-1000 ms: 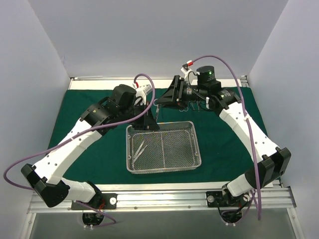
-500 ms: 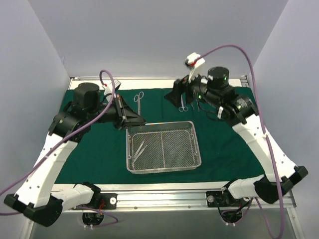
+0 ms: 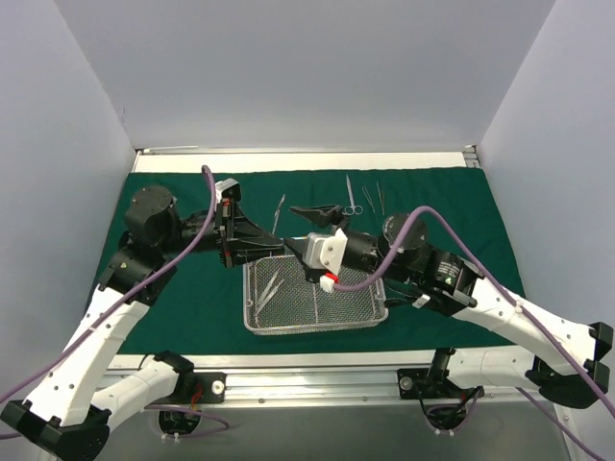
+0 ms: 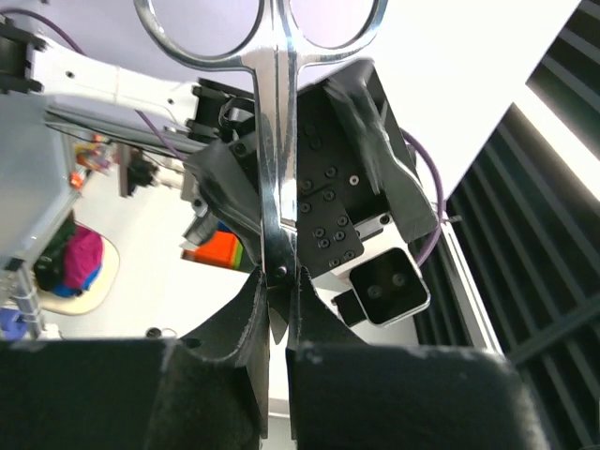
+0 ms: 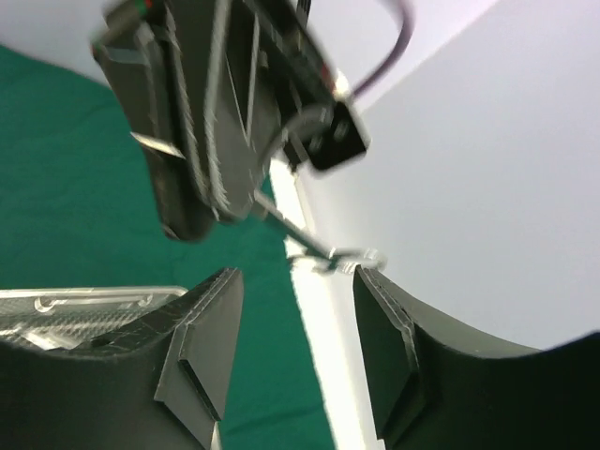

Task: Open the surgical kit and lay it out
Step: Place the medical item in the surgical kit.

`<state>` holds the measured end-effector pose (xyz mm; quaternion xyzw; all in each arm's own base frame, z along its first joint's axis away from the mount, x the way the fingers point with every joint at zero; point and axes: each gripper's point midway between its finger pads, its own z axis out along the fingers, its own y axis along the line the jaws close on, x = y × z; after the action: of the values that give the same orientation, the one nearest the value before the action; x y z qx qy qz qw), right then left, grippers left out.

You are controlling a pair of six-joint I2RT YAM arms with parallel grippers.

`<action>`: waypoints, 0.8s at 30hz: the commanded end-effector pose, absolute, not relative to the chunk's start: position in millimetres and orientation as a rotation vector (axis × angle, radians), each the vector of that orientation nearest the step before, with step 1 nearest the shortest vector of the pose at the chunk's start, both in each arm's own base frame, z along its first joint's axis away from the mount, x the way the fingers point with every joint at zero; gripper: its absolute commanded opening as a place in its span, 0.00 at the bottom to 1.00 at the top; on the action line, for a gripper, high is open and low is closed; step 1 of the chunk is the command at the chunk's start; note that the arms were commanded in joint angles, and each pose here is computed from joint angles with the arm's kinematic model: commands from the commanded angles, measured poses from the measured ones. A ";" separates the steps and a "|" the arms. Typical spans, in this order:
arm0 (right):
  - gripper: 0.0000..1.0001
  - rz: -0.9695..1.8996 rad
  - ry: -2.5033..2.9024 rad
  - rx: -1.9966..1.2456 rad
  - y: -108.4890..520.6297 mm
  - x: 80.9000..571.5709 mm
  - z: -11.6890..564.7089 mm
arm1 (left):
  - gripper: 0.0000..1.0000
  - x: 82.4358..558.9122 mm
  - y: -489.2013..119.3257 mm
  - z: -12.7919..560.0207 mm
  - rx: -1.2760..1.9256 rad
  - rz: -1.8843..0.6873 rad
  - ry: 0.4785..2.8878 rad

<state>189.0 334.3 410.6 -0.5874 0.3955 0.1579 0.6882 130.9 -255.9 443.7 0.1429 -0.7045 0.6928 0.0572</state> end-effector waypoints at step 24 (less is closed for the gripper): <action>0.45 0.149 0.572 -1.323 345.3 183.2 451.0 | 0.02 117.2 -242.6 501.0 0.483 2.158 -1.761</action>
<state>184.0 339.6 432.4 -0.6196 0.2905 0.0752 0.7253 123.0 -252.6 465.2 0.0782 -0.6480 0.7561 0.0476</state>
